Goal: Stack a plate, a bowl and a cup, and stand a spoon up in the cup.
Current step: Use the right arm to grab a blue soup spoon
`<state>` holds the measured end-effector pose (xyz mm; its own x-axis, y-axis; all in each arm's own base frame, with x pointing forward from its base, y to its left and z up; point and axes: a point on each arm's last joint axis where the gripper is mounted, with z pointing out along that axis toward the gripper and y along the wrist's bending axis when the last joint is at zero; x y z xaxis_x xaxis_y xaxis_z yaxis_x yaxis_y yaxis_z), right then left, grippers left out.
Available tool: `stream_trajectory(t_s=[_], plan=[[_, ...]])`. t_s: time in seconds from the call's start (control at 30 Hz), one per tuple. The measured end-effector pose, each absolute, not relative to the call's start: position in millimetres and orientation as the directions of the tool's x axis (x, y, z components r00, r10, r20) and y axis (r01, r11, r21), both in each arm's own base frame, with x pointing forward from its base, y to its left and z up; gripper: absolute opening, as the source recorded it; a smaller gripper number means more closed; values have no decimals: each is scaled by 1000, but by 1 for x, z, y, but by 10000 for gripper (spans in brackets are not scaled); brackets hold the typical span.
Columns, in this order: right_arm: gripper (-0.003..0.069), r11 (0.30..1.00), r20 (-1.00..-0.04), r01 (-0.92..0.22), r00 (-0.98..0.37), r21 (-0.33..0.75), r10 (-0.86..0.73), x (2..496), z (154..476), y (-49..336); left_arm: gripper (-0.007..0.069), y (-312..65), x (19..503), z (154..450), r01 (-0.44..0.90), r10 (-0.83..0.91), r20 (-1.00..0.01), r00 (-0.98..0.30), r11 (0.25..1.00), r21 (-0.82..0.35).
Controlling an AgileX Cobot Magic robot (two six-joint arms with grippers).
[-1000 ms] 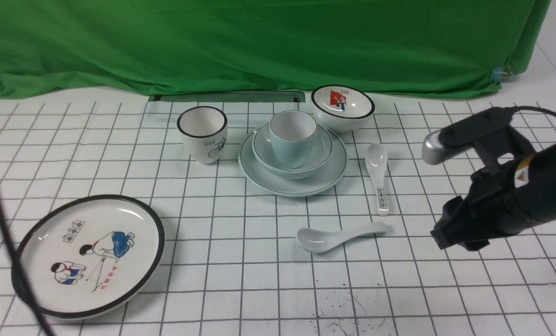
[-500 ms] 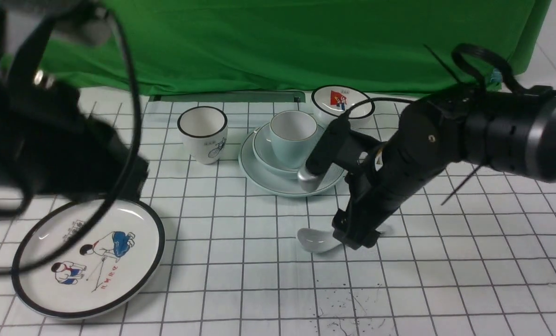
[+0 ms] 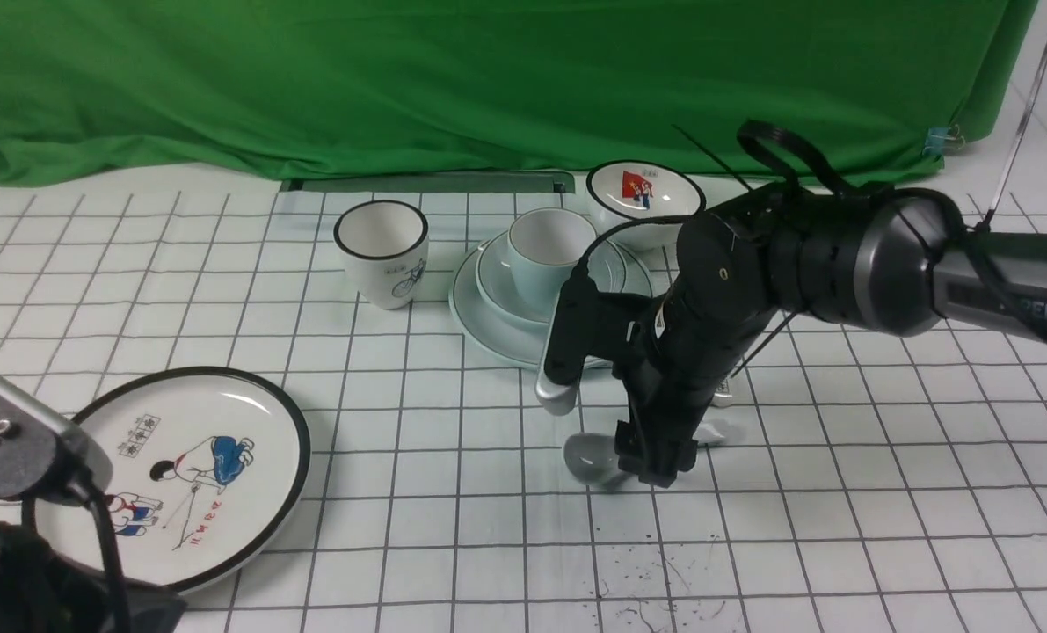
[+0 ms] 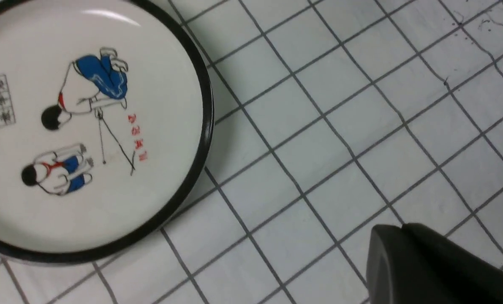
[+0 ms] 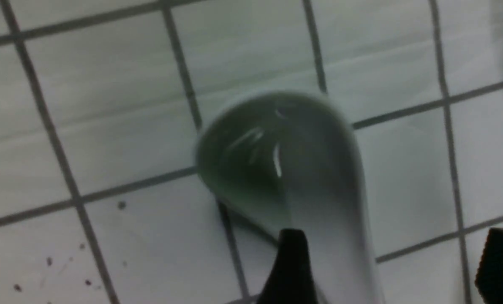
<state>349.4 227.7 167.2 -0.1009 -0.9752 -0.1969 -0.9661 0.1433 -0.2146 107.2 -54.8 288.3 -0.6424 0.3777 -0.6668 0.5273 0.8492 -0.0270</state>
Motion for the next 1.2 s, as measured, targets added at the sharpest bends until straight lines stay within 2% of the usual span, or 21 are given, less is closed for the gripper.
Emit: stream_trajectory(t_s=[0.2,0.3,0.43,0.57,0.9,1.2], plan=[[569,139,-172,-974,-108,-181,-979,347,164,226,-37,-58,117,296,518,329,-760,-561,855,-13],[569,148,-153,-977,-125,-152,-980,344,164,225,-37,-59,118,298,520,326,-773,-544,854,-5],[568,236,-119,-970,-227,-65,-967,337,165,224,-36,-59,119,298,520,325,-779,-537,854,-2],[568,281,-126,-959,-274,-36,-953,333,168,232,-36,-59,119,299,518,320,-786,-528,855,1],[568,270,-220,-958,-243,-102,-945,324,169,262,-36,-59,124,305,501,292,-833,-470,865,21],[566,285,-191,-945,-253,-163,-948,330,170,257,-36,-59,124,305,502,294,-833,-468,865,24]])
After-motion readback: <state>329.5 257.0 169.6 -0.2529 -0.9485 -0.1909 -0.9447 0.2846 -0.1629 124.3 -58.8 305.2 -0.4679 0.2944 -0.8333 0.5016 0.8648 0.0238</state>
